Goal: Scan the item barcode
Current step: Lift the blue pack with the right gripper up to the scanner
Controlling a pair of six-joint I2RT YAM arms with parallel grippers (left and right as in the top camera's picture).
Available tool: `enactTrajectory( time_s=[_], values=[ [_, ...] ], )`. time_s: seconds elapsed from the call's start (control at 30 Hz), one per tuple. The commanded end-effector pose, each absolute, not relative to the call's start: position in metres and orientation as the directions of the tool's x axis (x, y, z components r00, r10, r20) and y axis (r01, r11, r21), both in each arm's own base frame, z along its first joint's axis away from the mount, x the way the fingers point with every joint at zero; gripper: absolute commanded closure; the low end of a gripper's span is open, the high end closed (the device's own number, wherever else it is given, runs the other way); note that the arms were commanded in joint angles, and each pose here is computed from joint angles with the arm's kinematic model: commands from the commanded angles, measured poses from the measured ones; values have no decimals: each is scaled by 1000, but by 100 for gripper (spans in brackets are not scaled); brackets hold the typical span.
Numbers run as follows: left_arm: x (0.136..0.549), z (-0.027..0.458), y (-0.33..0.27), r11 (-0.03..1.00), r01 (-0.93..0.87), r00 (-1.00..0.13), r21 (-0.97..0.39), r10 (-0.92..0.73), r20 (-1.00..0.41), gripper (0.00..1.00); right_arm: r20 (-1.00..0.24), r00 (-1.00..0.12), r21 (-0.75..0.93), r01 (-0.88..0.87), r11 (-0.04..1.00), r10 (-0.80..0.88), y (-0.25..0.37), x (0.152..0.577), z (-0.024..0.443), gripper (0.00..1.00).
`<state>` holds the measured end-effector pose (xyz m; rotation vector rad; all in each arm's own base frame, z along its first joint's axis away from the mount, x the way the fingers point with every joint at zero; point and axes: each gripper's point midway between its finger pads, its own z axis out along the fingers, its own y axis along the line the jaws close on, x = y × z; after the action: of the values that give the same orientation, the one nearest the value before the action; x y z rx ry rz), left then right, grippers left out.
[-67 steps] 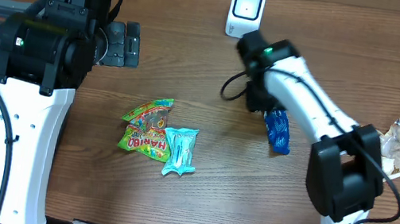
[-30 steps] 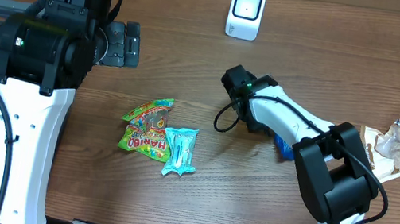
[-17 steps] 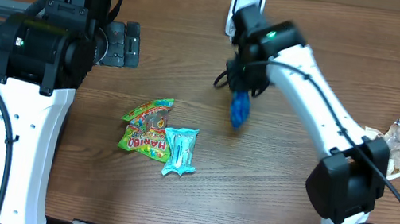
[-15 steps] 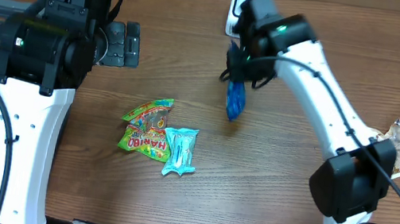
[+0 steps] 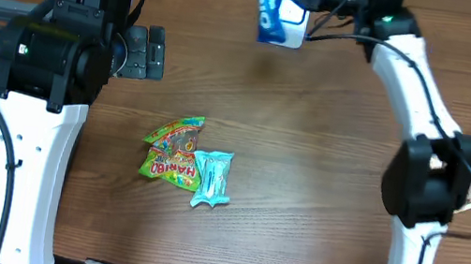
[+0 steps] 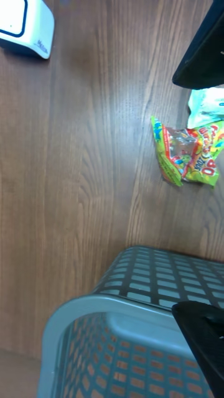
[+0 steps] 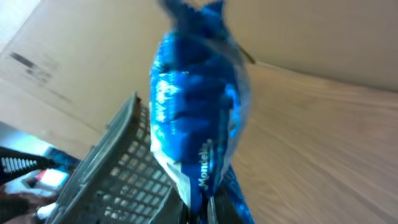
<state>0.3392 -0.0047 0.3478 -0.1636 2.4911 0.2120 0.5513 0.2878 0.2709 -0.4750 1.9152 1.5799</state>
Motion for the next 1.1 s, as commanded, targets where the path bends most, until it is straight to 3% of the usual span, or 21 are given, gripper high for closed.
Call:
enactTrajectory(
  time_s=[0.0, 0.17, 0.53, 0.83, 1.07],
  values=[
    [340, 351, -1, 978, -162, -794, 134, -48, -607, 0, -408, -909, 909, -395, 131, 91, 300, 555, 225, 96],
    [340, 351, -1, 978, -162, -793, 134, -48, -607, 0, -291, -950, 952, -275, 138, 112, 301, 567, 176, 96],
    [340, 351, -1, 978, -162, -793, 134, -48, -607, 0, -237, -954, 964, -208, 165, 184, 255, 588, 162, 96],
    [340, 351, -1, 978, -162, -793, 134, -48, -607, 0, -372, -901, 921, -330, 205, 223, 234, 603, 164, 96],
    [340, 351, -1, 978, -162, -793, 134, -48, -607, 0, -333, -915, 938, -298, 174, 227, 244, 605, 152, 96]
  ],
)
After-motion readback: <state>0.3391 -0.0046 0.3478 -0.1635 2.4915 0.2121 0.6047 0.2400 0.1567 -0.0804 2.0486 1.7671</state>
